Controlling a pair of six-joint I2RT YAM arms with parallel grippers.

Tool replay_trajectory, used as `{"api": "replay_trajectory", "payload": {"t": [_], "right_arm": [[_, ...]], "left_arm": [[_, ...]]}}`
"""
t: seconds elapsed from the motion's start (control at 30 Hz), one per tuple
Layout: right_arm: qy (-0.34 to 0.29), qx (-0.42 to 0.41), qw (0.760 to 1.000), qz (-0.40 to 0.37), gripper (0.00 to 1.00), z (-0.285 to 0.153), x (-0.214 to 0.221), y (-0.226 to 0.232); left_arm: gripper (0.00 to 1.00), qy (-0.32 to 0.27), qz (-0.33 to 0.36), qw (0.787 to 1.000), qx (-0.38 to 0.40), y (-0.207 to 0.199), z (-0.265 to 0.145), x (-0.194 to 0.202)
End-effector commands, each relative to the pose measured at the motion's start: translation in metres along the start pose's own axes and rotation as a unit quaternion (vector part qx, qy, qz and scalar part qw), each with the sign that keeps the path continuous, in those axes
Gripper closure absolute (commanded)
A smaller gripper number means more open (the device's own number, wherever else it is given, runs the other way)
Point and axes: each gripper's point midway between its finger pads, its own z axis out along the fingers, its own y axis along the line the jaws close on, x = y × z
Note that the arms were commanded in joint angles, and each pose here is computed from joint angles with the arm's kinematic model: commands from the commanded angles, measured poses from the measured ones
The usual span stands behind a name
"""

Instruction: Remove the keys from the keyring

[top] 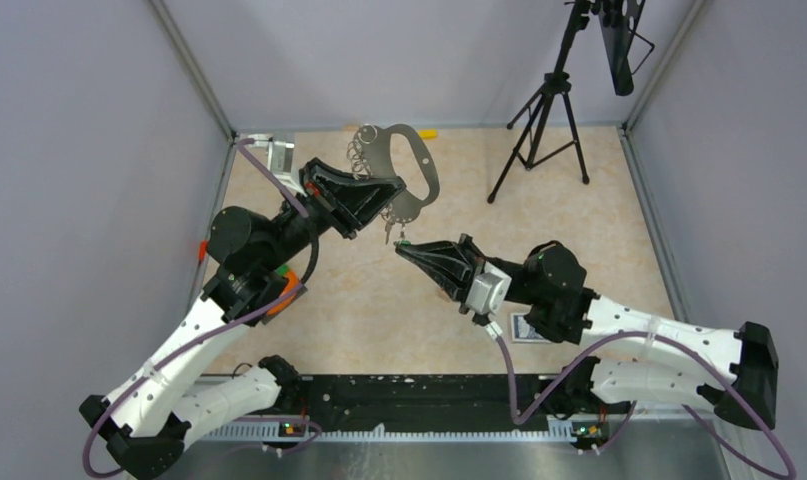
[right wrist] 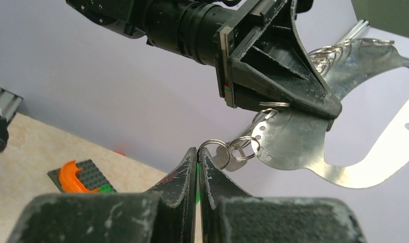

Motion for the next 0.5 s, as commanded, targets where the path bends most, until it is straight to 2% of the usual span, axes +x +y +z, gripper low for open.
{"api": "replay_trajectory", "payload": {"t": [0.0, 0.47], "right_arm": [[-0.009, -0.059, 0.994, -0.089, 1.00, 0.007, -0.012, 0.006], [0.048, -0.128, 0.965, -0.223, 1.00, 0.014, 0.005, 0.002]], "left_arm": [[1.00, -0.044, 0.011, 0.999, 0.019, -0.016, 0.003, -0.028], [1.00, -0.018, 0.010, 1.000, -0.014, 0.003, 0.004, -0.012]]}}
